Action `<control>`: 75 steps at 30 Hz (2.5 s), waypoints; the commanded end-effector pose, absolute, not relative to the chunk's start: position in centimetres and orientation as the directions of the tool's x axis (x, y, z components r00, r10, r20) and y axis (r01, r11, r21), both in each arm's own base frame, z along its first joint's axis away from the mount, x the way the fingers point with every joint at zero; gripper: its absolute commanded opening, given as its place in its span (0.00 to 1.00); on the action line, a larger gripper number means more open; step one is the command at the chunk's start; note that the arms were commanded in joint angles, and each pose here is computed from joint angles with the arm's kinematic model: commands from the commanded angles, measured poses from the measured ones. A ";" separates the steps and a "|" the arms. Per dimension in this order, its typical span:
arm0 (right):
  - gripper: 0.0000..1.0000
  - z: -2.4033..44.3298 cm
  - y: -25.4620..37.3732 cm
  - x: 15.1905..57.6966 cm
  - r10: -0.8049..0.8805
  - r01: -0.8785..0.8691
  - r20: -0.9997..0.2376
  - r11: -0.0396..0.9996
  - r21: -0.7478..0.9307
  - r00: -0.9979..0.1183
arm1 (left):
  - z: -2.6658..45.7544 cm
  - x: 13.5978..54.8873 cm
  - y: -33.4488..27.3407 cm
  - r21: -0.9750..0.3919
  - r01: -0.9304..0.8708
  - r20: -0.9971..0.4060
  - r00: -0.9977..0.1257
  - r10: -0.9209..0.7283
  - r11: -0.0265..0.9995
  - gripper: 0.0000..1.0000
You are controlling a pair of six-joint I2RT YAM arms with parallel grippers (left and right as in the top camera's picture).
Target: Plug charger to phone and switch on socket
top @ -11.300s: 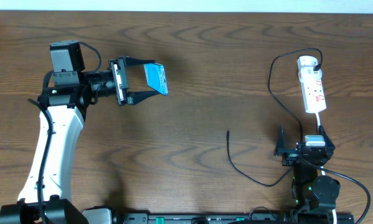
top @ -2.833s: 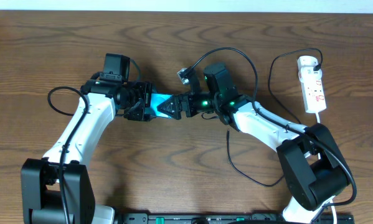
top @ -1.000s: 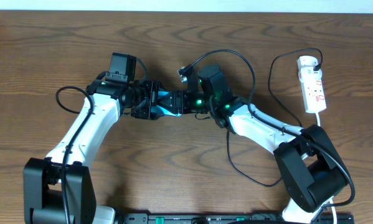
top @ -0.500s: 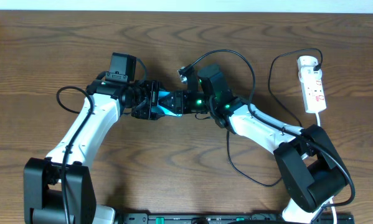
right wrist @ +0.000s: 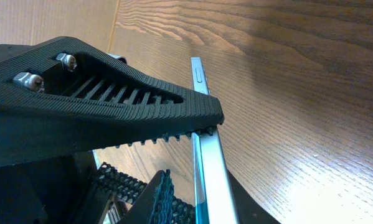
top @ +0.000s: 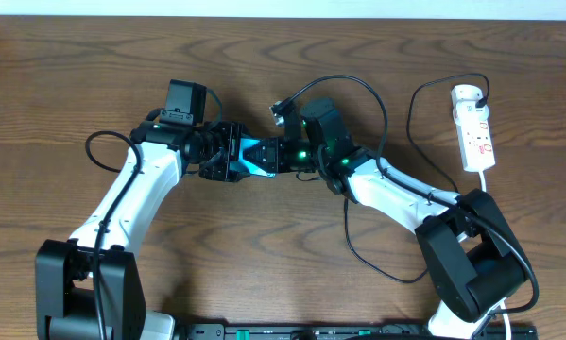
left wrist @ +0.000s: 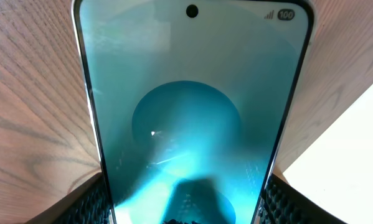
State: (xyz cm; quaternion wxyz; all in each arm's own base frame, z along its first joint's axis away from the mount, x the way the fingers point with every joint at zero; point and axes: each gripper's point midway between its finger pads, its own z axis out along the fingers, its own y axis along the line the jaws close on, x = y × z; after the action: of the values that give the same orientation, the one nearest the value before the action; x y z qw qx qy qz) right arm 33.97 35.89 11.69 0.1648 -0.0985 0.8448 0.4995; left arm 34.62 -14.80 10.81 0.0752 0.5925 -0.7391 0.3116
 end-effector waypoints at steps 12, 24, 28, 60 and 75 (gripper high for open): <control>0.11 11.9 36.2 34.0 -0.017 -0.352 -0.390 0.471 0.809 -0.921 | 11.1 34.6 -15.1 -0.380 -0.918 0.491 -0.301 -0.818 0.110 0.07; 0.01 11.8 36.2 34.0 -0.016 -0.350 -0.388 0.473 0.809 -0.921 | 11.1 34.6 -15.1 -0.380 -0.918 0.491 -0.301 -0.818 0.110 0.07; 0.01 11.8 36.2 34.0 -0.015 -0.349 -0.389 0.475 0.808 -0.921 | 11.1 34.5 -15.1 -0.380 -0.919 0.491 -0.301 -0.818 0.110 0.07; 0.01 11.8 36.2 34.0 -0.015 -0.348 -0.388 0.476 0.808 -0.921 | 11.1 34.6 -15.1 -0.389 -0.912 0.483 -0.319 -0.815 0.126 0.32; 0.01 11.8 36.2 34.1 -0.013 -0.347 -0.389 0.478 0.807 -0.921 | 11.1 34.6 -15.1 -0.389 -0.913 0.483 -0.318 -0.816 0.126 0.84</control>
State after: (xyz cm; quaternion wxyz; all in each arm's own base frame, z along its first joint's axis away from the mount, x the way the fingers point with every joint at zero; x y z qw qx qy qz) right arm 34.24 35.63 11.32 0.1664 -0.0902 0.8498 0.4920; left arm 34.68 -14.83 10.86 0.0744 0.5901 -0.7403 0.3135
